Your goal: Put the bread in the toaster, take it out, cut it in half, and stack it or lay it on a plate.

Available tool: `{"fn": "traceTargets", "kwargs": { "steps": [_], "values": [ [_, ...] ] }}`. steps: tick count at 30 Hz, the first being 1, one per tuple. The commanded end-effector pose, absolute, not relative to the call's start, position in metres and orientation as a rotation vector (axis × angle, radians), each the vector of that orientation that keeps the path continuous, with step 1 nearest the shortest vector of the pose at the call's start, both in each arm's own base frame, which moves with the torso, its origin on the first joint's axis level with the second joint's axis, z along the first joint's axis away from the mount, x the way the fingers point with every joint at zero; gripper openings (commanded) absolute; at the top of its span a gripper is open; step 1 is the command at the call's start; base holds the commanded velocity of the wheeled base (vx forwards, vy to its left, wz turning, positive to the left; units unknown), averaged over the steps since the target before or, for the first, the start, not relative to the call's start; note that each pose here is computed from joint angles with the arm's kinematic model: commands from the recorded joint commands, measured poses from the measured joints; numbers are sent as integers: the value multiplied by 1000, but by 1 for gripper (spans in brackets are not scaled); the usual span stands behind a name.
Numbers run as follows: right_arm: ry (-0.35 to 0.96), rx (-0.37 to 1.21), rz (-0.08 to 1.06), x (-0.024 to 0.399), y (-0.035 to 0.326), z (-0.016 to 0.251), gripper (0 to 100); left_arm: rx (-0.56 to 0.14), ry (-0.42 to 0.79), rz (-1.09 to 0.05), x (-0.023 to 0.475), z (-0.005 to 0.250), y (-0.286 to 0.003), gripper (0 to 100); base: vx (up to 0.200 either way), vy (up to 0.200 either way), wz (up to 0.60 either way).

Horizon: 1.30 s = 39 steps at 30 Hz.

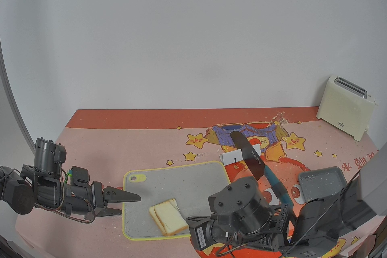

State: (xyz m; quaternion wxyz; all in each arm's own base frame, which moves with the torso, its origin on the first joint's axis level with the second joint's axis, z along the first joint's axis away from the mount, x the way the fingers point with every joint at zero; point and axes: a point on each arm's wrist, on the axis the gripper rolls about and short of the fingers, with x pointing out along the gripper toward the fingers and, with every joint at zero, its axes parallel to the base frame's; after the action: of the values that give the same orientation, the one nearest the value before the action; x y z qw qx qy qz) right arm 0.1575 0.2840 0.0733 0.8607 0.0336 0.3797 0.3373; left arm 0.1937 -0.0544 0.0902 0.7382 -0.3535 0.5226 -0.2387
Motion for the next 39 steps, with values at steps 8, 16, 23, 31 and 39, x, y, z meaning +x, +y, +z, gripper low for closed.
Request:
{"fn": "traceTargets", "kwargs": {
  "steps": [8,16,23,31,39],
  "values": [
    [790,71,723,160,298,70,0,-777,1154,-519,194,89,-54,100,0,0,0],
    [772,82,745,162,309,76,0,-777,1153,-520,194,90,-54,100,0,0,0],
    [806,56,740,169,326,60,0,-778,1156,-518,194,89,-54,100,0,0,0],
    [732,114,781,167,330,91,0,-774,1159,-519,194,88,-54,100,0,0,0],
    [761,105,718,170,296,90,0,-775,1155,-520,193,89,-54,100,0,0,0]
  ]
}}
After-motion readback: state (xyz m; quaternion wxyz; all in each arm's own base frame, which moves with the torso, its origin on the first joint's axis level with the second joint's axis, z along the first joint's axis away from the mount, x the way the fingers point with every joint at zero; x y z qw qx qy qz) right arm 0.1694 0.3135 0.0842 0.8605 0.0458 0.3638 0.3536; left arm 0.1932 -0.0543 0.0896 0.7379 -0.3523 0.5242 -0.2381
